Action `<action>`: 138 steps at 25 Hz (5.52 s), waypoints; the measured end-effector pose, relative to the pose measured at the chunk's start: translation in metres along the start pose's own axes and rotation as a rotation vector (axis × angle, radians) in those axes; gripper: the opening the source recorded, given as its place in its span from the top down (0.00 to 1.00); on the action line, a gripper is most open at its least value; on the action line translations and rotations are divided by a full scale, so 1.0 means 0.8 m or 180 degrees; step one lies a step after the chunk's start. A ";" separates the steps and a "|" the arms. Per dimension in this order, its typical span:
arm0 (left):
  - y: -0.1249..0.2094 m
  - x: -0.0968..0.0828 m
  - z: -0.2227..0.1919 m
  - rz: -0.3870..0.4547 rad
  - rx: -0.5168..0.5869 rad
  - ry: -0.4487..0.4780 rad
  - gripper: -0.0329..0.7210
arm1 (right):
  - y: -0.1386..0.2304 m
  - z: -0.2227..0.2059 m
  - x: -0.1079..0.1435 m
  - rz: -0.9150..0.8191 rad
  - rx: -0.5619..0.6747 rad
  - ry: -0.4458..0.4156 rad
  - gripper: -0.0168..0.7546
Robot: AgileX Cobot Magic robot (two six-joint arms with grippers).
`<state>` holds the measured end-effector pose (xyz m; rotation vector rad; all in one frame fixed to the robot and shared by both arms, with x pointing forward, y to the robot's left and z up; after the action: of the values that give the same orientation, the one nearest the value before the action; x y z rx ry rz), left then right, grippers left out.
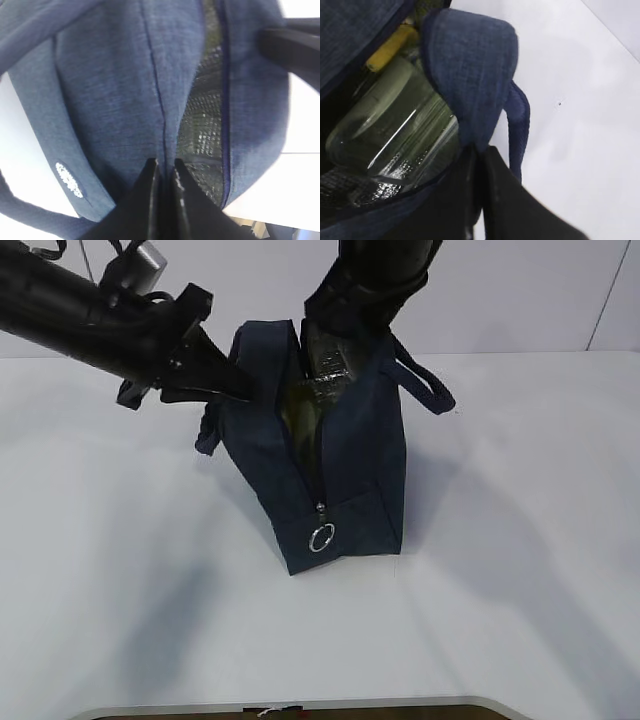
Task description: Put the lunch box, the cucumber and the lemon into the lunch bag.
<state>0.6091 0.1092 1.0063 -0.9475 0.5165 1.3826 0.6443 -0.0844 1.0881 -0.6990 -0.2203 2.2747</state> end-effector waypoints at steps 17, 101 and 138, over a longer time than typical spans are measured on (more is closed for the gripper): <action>0.000 0.002 -0.004 -0.0023 -0.0005 -0.0002 0.95 | -0.003 -0.036 0.010 -0.0176 0.0094 -0.0022 0.95; 0.103 -0.108 0.154 -0.0844 0.0169 -0.1565 0.63 | 0.284 0.127 0.096 -0.0810 -0.2801 -0.0392 0.59; 0.153 -0.107 0.145 -0.0791 0.0406 -0.1519 0.64 | 0.264 -0.040 0.194 -0.1063 -0.3128 -0.1301 0.59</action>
<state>0.4521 0.1429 1.1066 -0.5299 0.1178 1.2761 0.4438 -0.1288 0.9223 -0.5731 -1.5859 1.8660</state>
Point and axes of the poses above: a point on each arm's last joint axis where the gripper is mounted, z pointing back along that axis away from the gripper, x along the wrist's bending axis when the last joint is at zero, y = z × x, the point moved 4 cm from there along -z, pointing out along that axis toward the gripper, and after that the axes turned 6 degrees about z, right-handed, at the moved point
